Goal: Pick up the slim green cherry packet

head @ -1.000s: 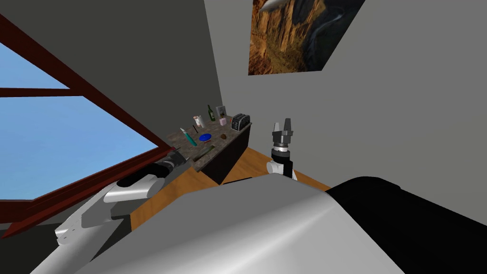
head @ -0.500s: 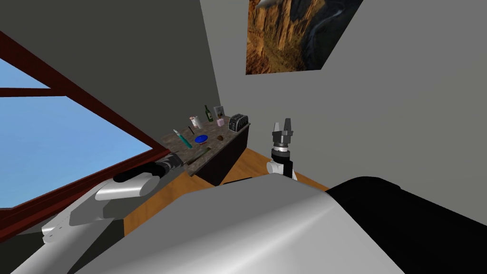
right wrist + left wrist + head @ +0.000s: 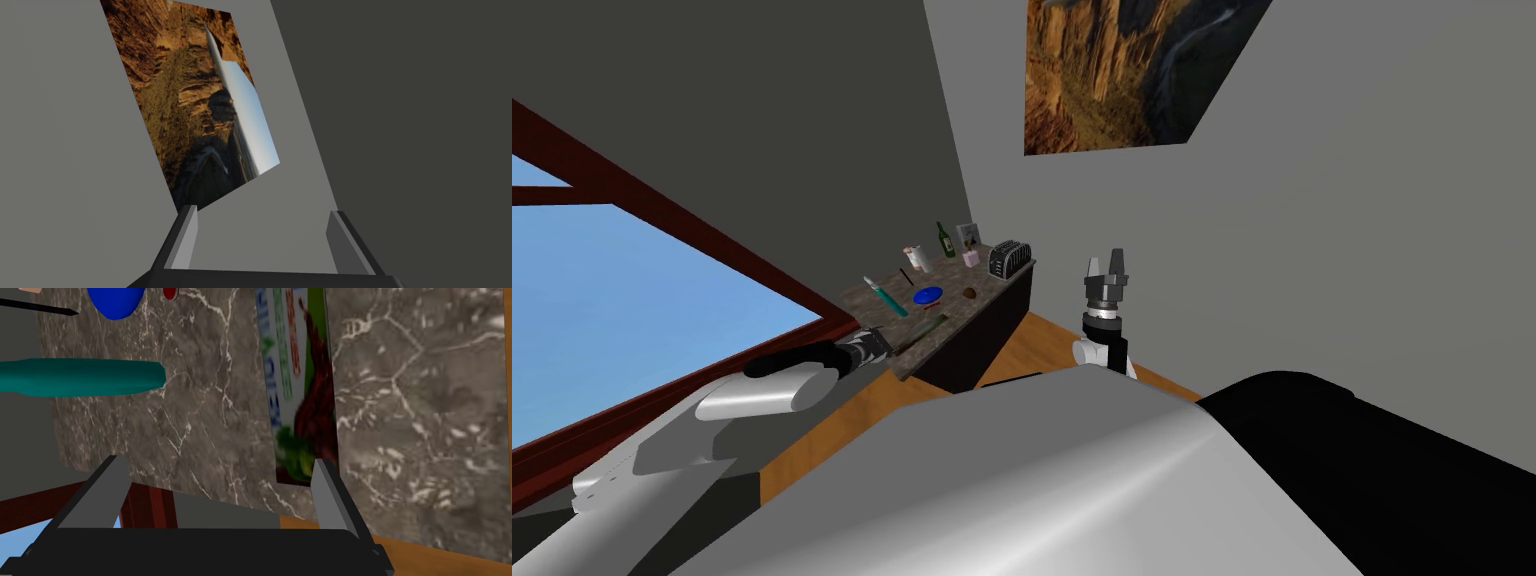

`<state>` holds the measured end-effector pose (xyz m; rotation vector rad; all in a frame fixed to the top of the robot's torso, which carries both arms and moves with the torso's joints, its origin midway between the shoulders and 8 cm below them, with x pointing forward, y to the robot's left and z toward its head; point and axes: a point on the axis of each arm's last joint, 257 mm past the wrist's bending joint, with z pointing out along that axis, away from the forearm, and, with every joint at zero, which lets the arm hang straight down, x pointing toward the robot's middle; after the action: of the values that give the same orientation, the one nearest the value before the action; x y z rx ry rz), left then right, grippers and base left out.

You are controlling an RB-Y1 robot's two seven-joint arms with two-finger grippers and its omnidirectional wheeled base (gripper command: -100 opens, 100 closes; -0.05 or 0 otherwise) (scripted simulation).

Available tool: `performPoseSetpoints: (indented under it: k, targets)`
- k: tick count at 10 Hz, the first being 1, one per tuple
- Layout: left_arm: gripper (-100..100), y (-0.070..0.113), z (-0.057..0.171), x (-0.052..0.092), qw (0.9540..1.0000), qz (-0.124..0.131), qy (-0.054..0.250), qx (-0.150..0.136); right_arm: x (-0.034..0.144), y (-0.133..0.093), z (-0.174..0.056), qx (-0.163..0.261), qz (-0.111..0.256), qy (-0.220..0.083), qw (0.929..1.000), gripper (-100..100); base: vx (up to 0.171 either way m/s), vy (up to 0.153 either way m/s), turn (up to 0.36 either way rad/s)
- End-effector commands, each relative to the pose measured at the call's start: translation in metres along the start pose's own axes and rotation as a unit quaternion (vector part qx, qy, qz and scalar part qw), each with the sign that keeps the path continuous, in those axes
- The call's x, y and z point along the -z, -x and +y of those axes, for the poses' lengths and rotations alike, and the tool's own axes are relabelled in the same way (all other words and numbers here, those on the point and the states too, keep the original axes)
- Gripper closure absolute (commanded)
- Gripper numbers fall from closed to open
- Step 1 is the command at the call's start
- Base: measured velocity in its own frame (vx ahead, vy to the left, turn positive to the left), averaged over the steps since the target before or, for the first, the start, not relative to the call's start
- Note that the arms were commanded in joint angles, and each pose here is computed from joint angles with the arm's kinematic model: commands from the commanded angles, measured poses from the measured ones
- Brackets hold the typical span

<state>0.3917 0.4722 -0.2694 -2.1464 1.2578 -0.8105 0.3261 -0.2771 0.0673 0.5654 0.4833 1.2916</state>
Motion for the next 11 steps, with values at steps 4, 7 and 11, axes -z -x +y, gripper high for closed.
performPoseSetpoints:
  k: [4, 7, 11]
  targets:
    - [-100, 0.026, 0.023, 0.003, 0.9973, -0.037, 0.061, 0.019, 0.000, 0.000, 0.000, 0.000, 0.000, 0.000, 1.0000, 0, 0.069, -0.054, -0.019]
    - [-100, 0.040, 0.034, 0.007, 0.9933, -0.057, 0.096, 0.031, 0.000, 0.000, 0.000, 0.000, 0.000, 0.000, 1.0000, 0, 0.055, -0.036, -0.027]
    - [-100, 0.065, 0.056, 0.019, 0.9812, -0.093, 0.161, 0.053, 0.000, 0.000, 0.000, 0.000, 0.000, 0.000, 1.0000, 0, 0.083, -0.040, -0.046]
